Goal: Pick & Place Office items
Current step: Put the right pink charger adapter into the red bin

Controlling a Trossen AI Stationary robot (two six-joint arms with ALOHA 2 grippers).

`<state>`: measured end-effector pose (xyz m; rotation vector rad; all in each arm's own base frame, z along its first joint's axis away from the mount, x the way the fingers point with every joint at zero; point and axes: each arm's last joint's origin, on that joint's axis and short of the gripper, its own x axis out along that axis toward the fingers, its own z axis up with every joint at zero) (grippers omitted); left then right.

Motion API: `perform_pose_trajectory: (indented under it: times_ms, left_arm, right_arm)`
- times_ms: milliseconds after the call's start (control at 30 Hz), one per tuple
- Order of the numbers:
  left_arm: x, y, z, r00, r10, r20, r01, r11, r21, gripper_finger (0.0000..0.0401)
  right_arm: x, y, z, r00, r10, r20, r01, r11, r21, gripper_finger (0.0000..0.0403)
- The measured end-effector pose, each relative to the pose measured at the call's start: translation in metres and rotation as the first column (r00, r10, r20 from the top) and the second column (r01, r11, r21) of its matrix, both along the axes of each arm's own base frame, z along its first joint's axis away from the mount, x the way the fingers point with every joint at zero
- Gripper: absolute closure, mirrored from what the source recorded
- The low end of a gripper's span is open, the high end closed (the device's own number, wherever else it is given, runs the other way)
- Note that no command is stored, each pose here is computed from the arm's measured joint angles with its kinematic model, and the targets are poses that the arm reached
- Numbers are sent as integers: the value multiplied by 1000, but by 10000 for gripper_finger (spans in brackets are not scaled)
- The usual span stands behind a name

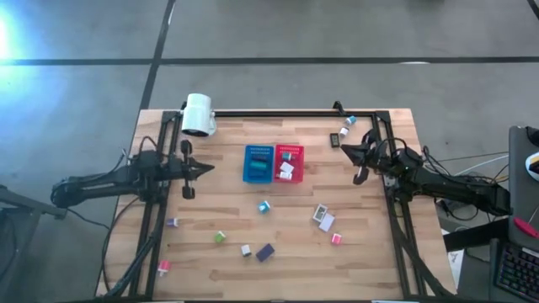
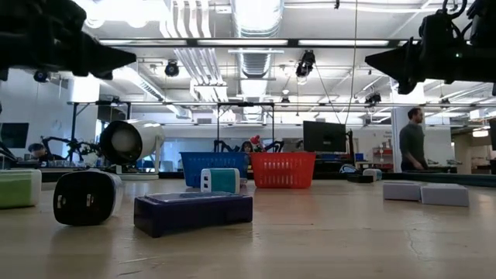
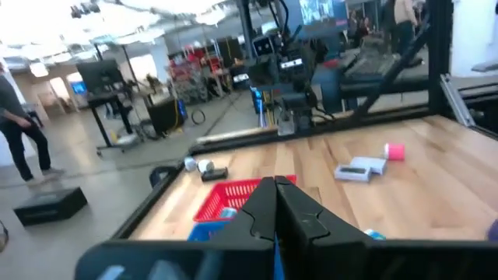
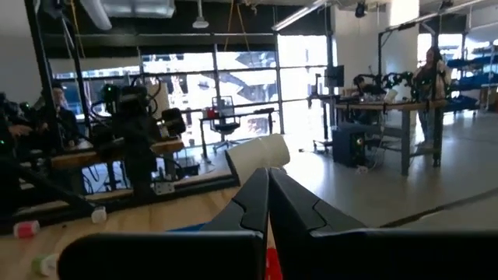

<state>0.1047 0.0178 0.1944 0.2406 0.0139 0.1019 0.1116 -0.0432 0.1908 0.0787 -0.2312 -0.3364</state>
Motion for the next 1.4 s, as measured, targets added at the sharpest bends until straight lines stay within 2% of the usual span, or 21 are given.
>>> perform_pose_trajectory:
  times_ms: [133,233,333,500,633,700,867,1000,1100,1267,1333,1400]
  left_arm:
    - [3,1,-24,1000,2,-3,-2,999,44,397]
    - [3,1,-24,1000,11,15,-12,997,78,389]
    - [3,1,-25,1000,11,4,-12,997,80,382]
    - [3,1,-20,998,13,56,-18,996,89,383]
    - [3,1,-18,997,13,77,-20,996,92,385]
    - [3,1,-18,997,13,78,-21,996,92,383]
    - [3,1,-18,997,13,78,-20,996,89,383]
    - [3,1,-18,997,13,81,-18,998,60,385]
    - [2,1,-16,996,14,90,-14,1000,3,383]
    - [2,1,-6,997,16,78,-14,1000,-26,387]
    - [2,1,-6,998,17,57,-15,999,-30,389]
    - [2,1,-6,999,17,50,-15,1000,-26,390]
  right_arm:
    - [4,-1,21,999,44,0,-44,997,58,394]
    - [8,-1,45,989,61,-137,-41,989,143,394]
    - [7,-1,70,953,75,-295,-7,974,225,394]
    - [5,0,106,850,91,-519,91,945,315,394]
    - [5,-4,125,731,-20,-682,291,913,285,394]
    - [8,-7,131,664,-40,-747,350,899,263,394]
    - [30,-14,138,555,23,-831,389,877,284,394]
    - [46,-19,133,472,102,-876,375,876,305,394]
    - [55,-21,129,446,131,-886,330,895,299,394]
    - [65,-24,125,454,140,-880,234,934,269,394]
    - [68,-26,121,428,109,-897,251,939,234,392]
    - [70,-29,113,366,81,-927,260,948,185,382]
